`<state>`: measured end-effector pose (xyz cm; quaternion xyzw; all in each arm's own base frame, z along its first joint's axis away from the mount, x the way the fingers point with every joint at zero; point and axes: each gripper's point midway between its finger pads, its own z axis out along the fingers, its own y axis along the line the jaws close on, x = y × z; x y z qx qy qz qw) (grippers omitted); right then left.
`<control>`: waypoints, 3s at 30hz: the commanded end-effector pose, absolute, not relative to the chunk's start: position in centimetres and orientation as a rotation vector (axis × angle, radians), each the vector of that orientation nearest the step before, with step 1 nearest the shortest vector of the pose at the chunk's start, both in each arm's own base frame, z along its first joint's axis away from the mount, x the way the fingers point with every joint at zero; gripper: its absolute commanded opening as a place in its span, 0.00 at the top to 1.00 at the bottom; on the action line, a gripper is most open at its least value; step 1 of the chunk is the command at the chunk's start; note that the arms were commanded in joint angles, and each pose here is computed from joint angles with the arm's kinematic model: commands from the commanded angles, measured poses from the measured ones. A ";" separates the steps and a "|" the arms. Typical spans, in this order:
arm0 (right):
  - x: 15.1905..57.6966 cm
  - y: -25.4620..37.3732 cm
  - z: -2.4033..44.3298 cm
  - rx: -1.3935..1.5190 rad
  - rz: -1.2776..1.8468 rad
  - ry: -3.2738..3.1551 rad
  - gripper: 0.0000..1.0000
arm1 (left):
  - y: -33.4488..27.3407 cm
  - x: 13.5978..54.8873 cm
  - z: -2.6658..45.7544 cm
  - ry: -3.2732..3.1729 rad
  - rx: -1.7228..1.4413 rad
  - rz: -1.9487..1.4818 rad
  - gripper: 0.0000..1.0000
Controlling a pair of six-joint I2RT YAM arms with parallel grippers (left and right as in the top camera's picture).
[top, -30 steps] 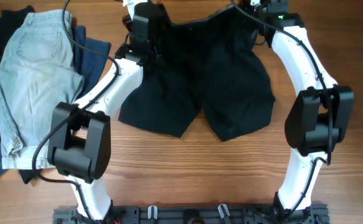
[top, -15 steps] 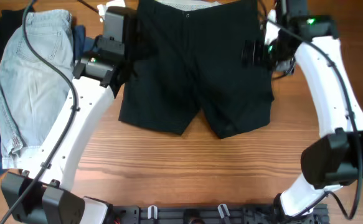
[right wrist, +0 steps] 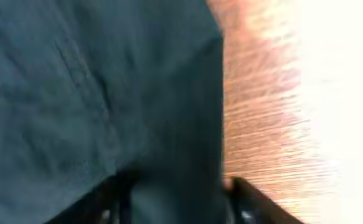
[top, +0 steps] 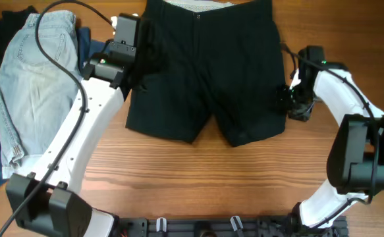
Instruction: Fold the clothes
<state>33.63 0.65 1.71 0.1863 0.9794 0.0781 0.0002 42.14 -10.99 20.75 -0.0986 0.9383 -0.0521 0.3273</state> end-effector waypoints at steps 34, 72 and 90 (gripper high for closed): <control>29.3 12.1 6.4 0.347 0.384 3.140 0.03 | 0.1 46.4 23.9 2.245 -0.589 -0.244 0.00; 29.6 -6.7 6.2 1.018 0.362 2.792 0.18 | -11.0 52.9 8.9 2.426 -0.363 -0.417 0.01; 29.2 -6.1 14.8 0.824 0.347 2.579 0.17 | -17.6 55.1 0.6 2.411 -0.216 -0.568 0.71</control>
